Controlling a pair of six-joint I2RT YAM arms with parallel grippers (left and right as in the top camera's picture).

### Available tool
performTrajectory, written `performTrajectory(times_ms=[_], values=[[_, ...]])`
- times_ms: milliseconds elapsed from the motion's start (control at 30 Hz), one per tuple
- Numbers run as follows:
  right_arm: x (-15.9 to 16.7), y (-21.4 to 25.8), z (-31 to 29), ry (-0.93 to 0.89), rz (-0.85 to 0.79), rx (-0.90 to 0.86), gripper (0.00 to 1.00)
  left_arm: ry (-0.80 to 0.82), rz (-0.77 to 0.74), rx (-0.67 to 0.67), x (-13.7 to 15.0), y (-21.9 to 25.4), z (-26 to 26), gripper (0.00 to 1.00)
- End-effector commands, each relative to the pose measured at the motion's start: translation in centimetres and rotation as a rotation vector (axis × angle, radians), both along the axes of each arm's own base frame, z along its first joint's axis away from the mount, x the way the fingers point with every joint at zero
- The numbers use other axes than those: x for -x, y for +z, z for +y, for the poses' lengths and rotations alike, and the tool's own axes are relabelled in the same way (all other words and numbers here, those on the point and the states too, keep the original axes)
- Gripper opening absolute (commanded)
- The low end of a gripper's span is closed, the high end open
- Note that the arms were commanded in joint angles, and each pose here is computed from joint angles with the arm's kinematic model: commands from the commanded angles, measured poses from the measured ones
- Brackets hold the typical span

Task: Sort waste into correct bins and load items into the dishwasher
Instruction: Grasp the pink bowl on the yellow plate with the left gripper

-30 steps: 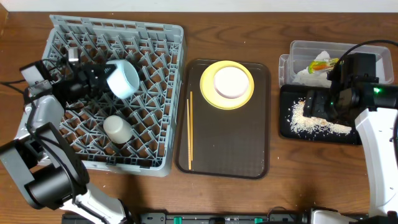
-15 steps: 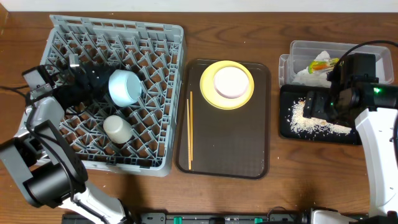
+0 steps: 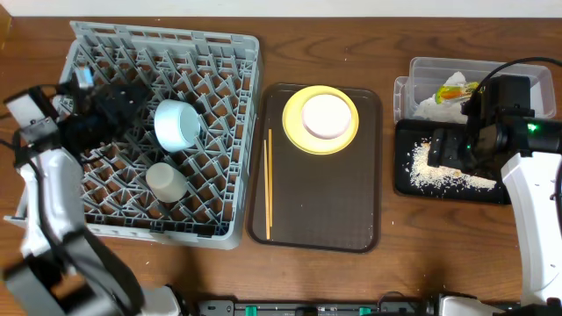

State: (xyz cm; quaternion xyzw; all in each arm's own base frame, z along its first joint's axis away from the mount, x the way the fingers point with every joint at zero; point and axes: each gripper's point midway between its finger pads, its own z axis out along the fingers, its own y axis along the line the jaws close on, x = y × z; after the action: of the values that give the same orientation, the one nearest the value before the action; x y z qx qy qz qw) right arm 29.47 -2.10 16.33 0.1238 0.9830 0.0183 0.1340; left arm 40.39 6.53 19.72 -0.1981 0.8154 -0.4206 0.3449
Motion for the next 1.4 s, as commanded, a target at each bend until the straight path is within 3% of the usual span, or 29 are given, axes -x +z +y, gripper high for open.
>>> performTrajectory(times_ms=[0,233,467,567,767,967,1167,1267,1367], values=[[-0.2,0.8,-0.4,-0.009,-0.026,0.012,0.87,0.016,-0.010,-0.249,0.7,1.9,-3.2,0.89],[-0.4,0.8,-0.4,-0.008,-0.031,0.013,0.91,-0.092,-0.067,-0.477,1.2,3.9,-12.5,0.90],[-0.3,0.8,-0.4,-0.009,-0.029,0.013,0.92,-0.327,-0.201,-0.699,0.2,5.5,-24.2,0.96],[-0.1,0.8,-0.4,-0.008,-0.022,0.012,0.99,-0.455,-0.242,-0.780,-0.8,3.9,-28.8,0.96],[-0.1,0.7,-0.4,-0.008,-0.020,0.012,0.99,-0.676,-0.335,-0.873,-0.8,-2.2,-36.3,0.96],[0.0,0.7,-0.4,-0.008,-0.017,0.011,0.99,-0.777,-0.271,-0.890,-0.5,-9.8,-39.8,0.96],[0.2,0.7,-0.3,-0.008,-0.008,0.011,0.99,-0.803,-0.175,-0.942,-0.5,-15.1,-39.3,0.93],[0.4,0.6,-0.3,-0.008,0.002,0.010,0.99,-0.787,-0.125,-1.002,-0.6,-16.8,-38.1,0.85],[0.4,0.6,-0.3,-0.008,0.001,0.010,0.99,-0.752,-0.112,-1.055,-1.0,-16.9,-37.2,0.64]])
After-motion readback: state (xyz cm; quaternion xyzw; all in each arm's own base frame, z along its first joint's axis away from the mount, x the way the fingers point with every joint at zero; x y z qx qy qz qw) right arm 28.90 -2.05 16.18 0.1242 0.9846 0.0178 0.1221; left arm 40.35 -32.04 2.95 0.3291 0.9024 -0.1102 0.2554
